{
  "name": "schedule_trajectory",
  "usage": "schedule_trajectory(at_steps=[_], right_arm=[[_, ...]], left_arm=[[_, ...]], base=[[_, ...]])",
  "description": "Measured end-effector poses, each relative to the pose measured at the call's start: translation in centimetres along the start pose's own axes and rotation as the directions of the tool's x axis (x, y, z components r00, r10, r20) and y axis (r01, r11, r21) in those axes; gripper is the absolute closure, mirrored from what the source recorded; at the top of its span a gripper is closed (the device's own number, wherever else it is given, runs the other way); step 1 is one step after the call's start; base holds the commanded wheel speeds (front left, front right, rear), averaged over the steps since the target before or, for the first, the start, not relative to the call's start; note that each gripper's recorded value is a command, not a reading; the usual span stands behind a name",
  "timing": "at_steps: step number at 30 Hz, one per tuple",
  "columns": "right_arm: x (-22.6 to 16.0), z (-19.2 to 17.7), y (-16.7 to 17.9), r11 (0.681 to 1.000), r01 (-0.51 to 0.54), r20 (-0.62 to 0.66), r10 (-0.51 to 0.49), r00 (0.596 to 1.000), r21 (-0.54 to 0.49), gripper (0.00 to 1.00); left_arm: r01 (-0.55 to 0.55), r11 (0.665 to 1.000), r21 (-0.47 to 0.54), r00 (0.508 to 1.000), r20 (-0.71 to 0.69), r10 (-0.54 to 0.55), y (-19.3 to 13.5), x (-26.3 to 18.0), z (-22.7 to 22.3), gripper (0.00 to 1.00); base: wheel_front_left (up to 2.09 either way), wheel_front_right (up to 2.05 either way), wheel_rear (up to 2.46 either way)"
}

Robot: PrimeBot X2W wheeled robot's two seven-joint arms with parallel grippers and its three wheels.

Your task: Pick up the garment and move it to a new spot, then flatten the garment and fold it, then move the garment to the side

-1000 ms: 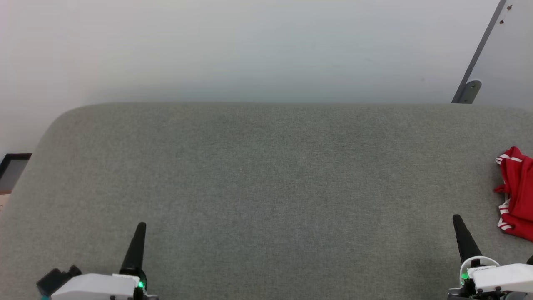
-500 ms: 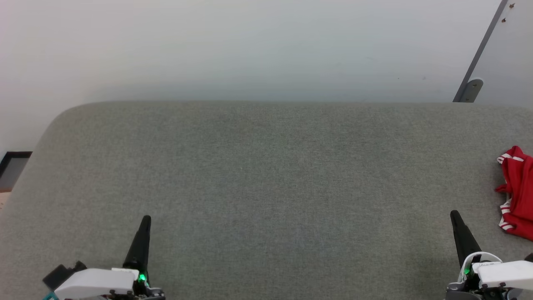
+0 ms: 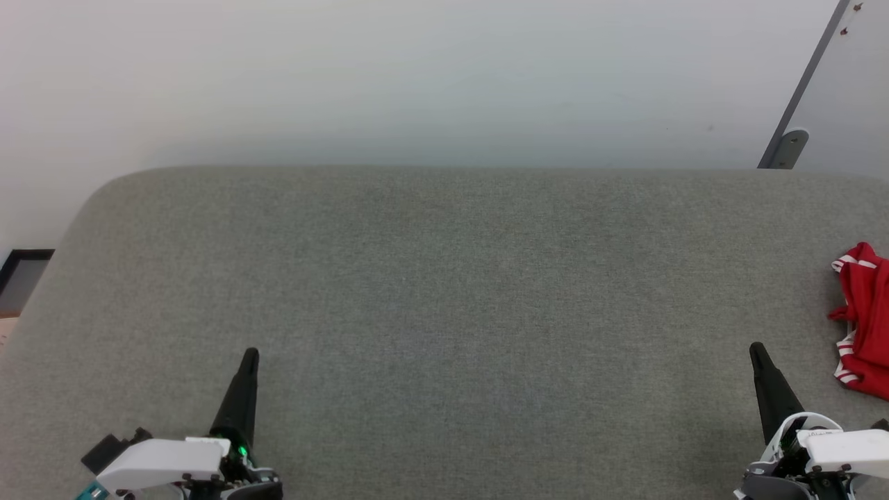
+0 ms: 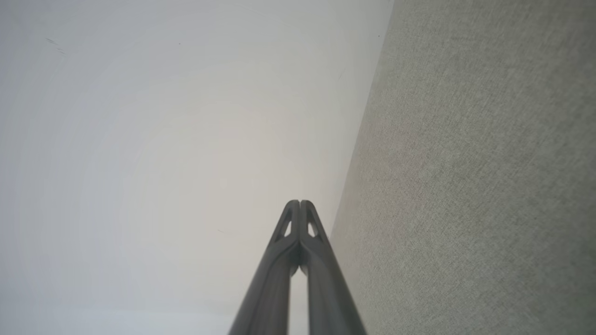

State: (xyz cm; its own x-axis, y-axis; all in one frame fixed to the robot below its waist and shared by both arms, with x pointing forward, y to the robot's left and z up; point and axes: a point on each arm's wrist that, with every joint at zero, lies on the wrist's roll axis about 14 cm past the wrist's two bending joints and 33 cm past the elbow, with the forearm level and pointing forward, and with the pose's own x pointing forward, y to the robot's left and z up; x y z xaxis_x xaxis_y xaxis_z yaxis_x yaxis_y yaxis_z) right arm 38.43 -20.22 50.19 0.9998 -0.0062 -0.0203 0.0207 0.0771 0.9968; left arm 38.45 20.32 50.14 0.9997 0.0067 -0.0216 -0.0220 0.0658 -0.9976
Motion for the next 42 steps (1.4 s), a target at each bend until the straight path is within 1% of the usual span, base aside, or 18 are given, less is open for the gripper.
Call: schedule_trajectory(at_steps=[11, 42], right_arm=[[0.31, -0.14, 0.27, 0.997, -0.012, -0.005, 0.012, 1.0, 0.077, 1.0], [0.42, -0.14, 0.44, 0.997, -0.016, -0.005, 0.017, 1.0, 0.078, 1.0]], left_arm=[[0.013, 0.998, -0.069, 1.0, -0.007, -0.014, -0.34, 0.31, -0.34, 1.0], [0.014, 0.997, -0.07, 1.0, -0.007, -0.014, -0.37, 0.33, -0.36, 1.0]], base=[[0.0, 0.0, 0.0], [0.0, 0.0, 0.0]])
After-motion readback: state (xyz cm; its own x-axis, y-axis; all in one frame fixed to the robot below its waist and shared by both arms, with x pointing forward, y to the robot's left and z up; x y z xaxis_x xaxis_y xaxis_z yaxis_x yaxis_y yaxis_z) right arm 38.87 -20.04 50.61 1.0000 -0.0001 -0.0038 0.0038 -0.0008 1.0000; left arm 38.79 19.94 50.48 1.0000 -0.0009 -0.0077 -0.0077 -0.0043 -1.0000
